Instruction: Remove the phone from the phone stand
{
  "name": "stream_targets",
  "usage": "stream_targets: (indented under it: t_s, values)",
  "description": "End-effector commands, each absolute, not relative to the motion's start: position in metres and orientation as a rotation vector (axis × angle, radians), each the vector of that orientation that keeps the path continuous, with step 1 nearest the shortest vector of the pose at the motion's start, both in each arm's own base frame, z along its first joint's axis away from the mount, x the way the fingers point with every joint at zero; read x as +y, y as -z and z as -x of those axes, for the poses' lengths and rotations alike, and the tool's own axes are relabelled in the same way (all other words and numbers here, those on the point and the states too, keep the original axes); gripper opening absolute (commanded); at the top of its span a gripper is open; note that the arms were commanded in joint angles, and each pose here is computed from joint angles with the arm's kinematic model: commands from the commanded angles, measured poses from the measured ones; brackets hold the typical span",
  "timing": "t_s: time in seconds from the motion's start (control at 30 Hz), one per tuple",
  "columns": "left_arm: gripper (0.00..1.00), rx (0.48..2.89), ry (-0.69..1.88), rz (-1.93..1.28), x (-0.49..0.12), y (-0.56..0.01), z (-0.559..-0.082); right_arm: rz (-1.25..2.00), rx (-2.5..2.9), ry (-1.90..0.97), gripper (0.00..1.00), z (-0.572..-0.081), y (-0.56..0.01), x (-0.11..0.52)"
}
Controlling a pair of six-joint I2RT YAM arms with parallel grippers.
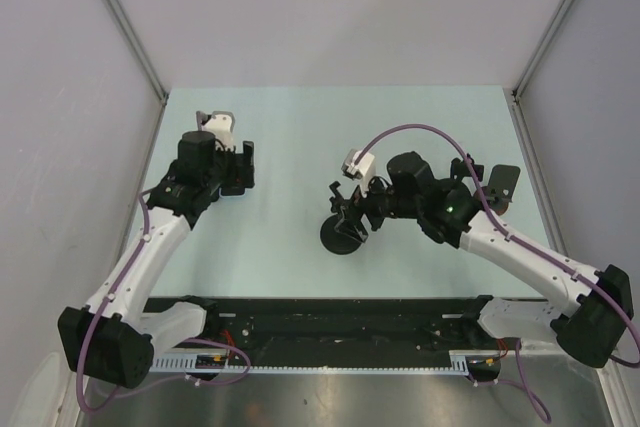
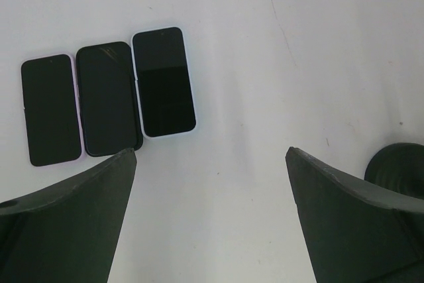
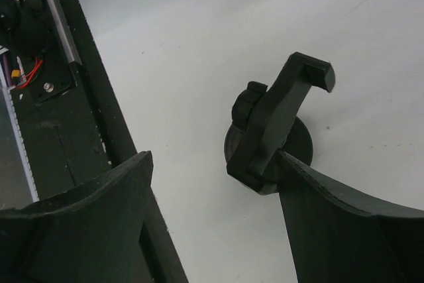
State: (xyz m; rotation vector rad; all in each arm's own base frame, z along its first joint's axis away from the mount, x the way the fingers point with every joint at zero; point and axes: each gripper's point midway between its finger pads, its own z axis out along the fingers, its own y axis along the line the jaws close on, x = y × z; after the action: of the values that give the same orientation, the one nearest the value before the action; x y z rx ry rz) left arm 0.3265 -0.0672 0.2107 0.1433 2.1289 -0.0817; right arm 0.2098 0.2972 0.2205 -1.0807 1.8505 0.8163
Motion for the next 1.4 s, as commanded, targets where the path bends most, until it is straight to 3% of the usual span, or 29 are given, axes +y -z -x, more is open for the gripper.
stream_targets:
  t_s: [0.0, 0.13, 0.33, 1.03, 1.17, 1.23, 1.37]
  values:
    - [1.00, 2.064, 0.045, -0.175, -0.062, -0.227, -0.327, 1.167, 1.814, -0.839, 0.77, -0.193, -0.239, 0.304]
    - [1.00, 2.053, 0.032, -0.169, -0.060, -0.230, -0.325, 1.179, 1.817, -0.832, 0.64, -0.191, -0.237, 0.307]
    - [1.00, 2.052, 0.020, -0.164, -0.058, -0.228, -0.326, 1.196, 1.862, -0.743, 0.52, -0.194, -0.230, 0.308]
    - [1.00, 2.055, 0.025, -0.170, -0.059, -0.226, -0.324, 1.193, 1.853, -0.599, 0.33, -0.203, -0.223, 0.321]
    - [1.00, 2.051, 0.024, -0.168, -0.058, -0.228, -0.324, 1.179, 1.852, -0.595, 0.15, -0.203, -0.225, 0.322]
    - [1.00, 2.049, 0.024, -0.170, -0.058, -0.228, -0.324, 1.135, 1.855, -0.563, 0.01, -0.209, -0.229, 0.320]
    - [1.00, 2.049, 0.024, -0.170, -0.058, -0.228, -0.324, 0.965, 1.871, -0.436, 0.00, -0.232, -0.242, 0.303]
